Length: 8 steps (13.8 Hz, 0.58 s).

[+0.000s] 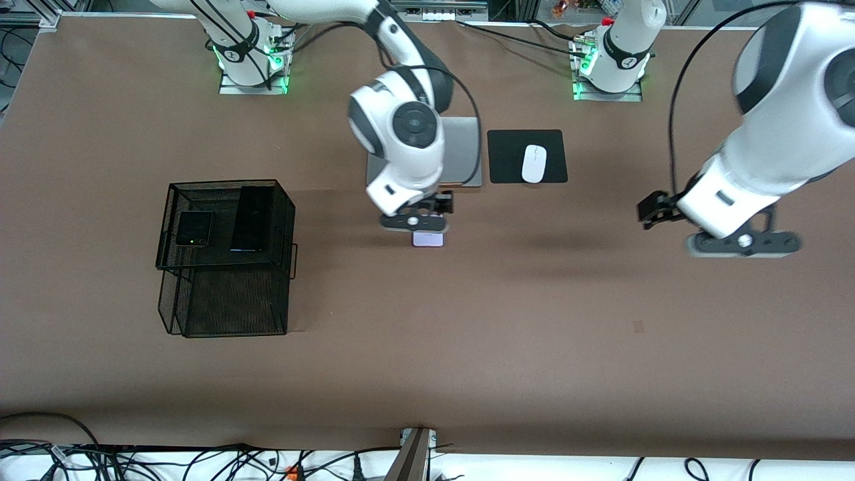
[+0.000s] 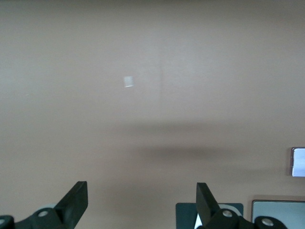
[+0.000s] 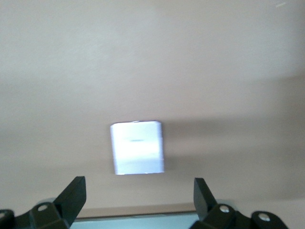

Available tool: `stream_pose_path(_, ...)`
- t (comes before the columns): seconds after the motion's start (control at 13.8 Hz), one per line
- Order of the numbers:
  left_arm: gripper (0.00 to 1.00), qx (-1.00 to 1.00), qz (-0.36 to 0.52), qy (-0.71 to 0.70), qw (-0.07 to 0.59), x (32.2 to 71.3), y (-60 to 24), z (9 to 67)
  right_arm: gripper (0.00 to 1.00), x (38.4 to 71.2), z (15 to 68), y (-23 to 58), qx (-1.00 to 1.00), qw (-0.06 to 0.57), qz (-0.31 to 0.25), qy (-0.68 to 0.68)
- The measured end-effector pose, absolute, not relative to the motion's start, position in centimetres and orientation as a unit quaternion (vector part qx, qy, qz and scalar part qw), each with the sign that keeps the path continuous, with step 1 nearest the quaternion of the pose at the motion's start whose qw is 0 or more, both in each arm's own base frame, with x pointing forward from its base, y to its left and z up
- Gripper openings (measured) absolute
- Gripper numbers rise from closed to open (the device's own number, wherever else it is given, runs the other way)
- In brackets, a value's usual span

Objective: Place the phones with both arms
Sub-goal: 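Grasp the silver phone with the right gripper while the left gripper returns, then carry the silver phone over the basket with the right gripper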

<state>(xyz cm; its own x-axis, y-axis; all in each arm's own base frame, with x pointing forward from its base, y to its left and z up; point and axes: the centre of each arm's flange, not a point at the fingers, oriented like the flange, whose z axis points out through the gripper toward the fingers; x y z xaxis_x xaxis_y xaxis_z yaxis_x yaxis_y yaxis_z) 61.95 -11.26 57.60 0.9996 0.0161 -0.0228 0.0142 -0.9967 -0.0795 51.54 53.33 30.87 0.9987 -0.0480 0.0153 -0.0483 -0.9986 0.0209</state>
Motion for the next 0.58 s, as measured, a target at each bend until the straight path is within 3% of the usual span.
stream_pose_path(0.58, 1.00, -1.000, -0.003, 0.007, 0.009, 55.5, -2.1, 57.3, 1.00, 50.9, 19.3, 53.4, 0.999, 0.035, 0.003, -0.022)
